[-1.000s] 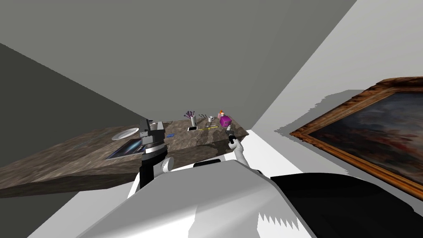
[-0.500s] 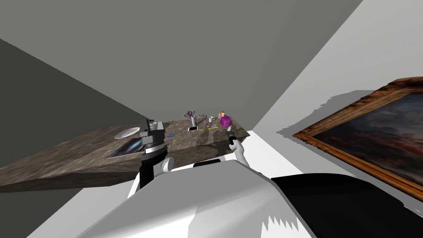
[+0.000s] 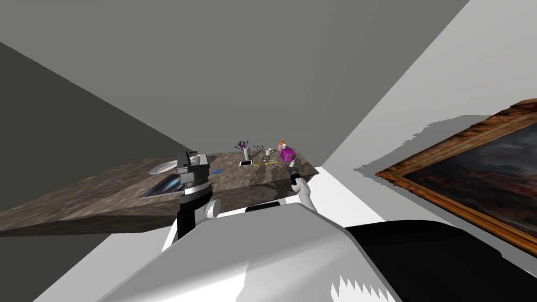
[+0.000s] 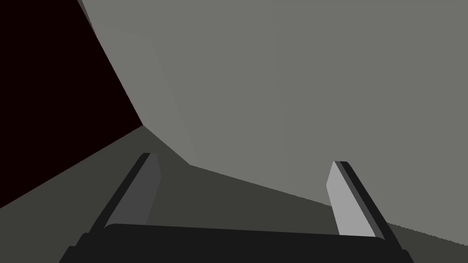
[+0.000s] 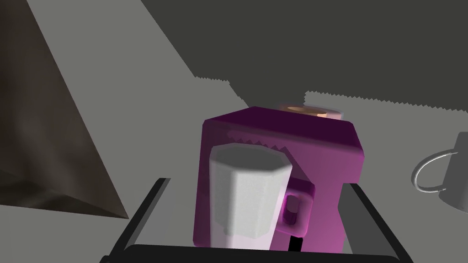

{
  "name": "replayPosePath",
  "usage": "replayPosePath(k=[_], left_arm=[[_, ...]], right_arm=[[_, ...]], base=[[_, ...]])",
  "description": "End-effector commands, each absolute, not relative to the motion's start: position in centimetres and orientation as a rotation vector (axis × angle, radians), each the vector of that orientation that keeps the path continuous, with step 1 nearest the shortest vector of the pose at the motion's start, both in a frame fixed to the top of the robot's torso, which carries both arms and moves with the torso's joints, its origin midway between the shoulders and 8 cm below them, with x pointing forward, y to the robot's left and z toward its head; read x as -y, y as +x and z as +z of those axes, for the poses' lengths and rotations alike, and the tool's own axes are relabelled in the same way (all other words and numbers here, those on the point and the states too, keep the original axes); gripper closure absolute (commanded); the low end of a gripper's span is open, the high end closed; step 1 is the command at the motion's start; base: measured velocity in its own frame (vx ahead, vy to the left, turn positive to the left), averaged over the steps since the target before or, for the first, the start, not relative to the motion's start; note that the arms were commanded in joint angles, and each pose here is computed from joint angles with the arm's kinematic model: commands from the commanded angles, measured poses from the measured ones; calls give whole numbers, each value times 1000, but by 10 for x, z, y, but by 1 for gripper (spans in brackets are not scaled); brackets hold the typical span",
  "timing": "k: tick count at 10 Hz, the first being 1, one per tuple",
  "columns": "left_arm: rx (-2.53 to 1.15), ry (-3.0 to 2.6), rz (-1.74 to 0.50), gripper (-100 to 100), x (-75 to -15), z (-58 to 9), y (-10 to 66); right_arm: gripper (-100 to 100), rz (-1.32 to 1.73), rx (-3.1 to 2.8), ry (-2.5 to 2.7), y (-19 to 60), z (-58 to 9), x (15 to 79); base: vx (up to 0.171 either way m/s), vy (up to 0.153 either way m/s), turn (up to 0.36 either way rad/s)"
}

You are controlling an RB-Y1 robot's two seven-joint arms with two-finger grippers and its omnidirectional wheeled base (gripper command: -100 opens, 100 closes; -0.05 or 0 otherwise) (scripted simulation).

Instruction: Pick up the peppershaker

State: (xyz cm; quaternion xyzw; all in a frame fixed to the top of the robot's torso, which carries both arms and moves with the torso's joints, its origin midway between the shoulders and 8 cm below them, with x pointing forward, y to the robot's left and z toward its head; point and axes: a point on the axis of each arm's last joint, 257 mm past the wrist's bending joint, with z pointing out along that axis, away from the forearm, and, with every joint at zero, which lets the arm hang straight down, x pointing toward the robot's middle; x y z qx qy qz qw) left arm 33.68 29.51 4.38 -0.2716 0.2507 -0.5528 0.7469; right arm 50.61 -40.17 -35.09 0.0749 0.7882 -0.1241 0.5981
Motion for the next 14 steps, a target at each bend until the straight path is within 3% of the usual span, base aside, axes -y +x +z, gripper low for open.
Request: replayPosePath(k=[1,14], left_arm=[[-548,-594,-1209,0,-295,44,337],[-548,-594,-1209,0,-295,44,337]], right_arm=[[-100,-290,-1830,181,505,-352,404],[-100,-341,-1811,245,481,-347,419]], base=[[14,-18,-6],[9,-11,30]])
